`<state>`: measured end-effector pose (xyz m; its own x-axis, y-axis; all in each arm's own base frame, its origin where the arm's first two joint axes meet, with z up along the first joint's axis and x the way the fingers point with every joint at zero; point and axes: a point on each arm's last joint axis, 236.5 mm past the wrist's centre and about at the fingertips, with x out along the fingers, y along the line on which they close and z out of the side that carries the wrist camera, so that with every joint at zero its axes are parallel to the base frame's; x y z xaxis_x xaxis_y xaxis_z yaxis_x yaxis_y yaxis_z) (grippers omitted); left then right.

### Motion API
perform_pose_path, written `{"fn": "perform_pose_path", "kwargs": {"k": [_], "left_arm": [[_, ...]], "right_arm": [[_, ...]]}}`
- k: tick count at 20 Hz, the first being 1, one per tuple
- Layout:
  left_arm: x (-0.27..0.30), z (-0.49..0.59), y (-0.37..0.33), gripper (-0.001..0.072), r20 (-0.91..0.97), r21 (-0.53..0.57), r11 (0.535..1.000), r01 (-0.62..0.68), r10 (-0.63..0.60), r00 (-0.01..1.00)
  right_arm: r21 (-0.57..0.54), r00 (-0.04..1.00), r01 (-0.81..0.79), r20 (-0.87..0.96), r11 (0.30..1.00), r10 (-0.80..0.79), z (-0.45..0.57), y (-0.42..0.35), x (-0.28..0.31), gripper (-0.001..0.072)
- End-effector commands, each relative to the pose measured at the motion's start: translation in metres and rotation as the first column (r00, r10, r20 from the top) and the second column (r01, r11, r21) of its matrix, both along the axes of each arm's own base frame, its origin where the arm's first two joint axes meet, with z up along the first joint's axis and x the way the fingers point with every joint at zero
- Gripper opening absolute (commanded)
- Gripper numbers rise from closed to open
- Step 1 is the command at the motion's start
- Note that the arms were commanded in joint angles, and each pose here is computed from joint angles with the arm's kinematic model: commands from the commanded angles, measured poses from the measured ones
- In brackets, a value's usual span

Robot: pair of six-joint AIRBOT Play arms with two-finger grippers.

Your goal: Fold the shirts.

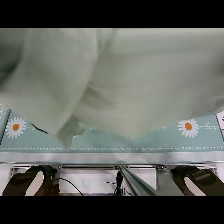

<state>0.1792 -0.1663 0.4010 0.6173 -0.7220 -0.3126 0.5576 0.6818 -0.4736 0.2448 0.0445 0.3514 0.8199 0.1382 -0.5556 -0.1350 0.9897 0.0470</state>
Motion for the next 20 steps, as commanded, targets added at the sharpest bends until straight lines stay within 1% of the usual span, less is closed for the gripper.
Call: {"fn": "perform_pose_path", "kwargs": {"k": [1, 3, 4, 6, 7, 8, 10, 12, 15, 20], "left_arm": [[0.008, -0.071, 0.002, 0.0025, -0.253, 0.004, 1.0, 0.022, -0.021, 0.967], [0.023, -0.127, 0.009, 0.0026, -0.376, 0.022, 1.0, 0.019, -0.009, 0.926], [0.032, -0.158, 0.017, 0.0026, -0.431, 0.046, 0.999, 0.0, 0.02, 0.902], [0.056, -0.205, 0.029, 0.0026, -0.471, 0.069, 0.995, -0.067, 0.091, 0.877], [0.069, -0.222, 0.034, 0.0025, -0.467, 0.064, 0.992, -0.105, 0.123, 0.876], [0.083, -0.239, 0.038, 0.0026, -0.471, 0.052, 0.987, -0.152, 0.158, 0.868], [0.103, -0.268, 0.043, 0.0026, -0.473, 0.059, 0.981, -0.185, 0.19, 0.86], [0.118, -0.298, 0.041, 0.0026, -0.493, 0.088, 0.983, -0.16, 0.182, 0.851], [0.141, -0.334, 0.031, 0.0026, -0.5, 0.133, 0.986, -0.101, 0.154, 0.852], [0.189, -0.378, 0.025, 0.0026, -0.407, 0.222, 0.969, -0.107, 0.192, 0.893]], "right_arm": [[-0.095, 0.918, -0.124, -0.389, 0.988, 0.078, -0.08, 0.013, 0.002, 0.0017], [-0.185, 0.909, -0.134, -0.415, 0.974, 0.047, -0.101, 0.006, 0.045, 0.0017], [-0.238, 0.913, -0.123, -0.408, 0.964, 0.015, -0.11, 0.0, 0.07, 0.0017], [-0.303, 0.901, -0.143, -0.434, 0.942, -0.003, -0.136, -0.003, 0.11, 0.0016], [-0.311, 0.881, -0.179, -0.473, 0.933, 0.012, -0.155, 0.002, 0.123, 0.0015], [-0.296, 0.86, -0.211, -0.51, 0.932, 0.033, -0.174, 0.009, 0.134, 0.0015], [-0.248, 0.83, -0.266, -0.551, 0.932, 0.091, -0.206, 0.03, 0.156, 0.0015], [-0.226, 0.807, -0.312, -0.576, 0.923, 0.132, -0.234, 0.042, 0.175, 0.0015], [-0.229, 0.794, -0.335, -0.591, 0.914, 0.143, -0.27, 0.049, 0.201, 0.0015], [-0.255, 0.861, -0.327, -0.476, 0.91, 0.176, -0.294, 0.061, 0.256, 0.0016]]}}
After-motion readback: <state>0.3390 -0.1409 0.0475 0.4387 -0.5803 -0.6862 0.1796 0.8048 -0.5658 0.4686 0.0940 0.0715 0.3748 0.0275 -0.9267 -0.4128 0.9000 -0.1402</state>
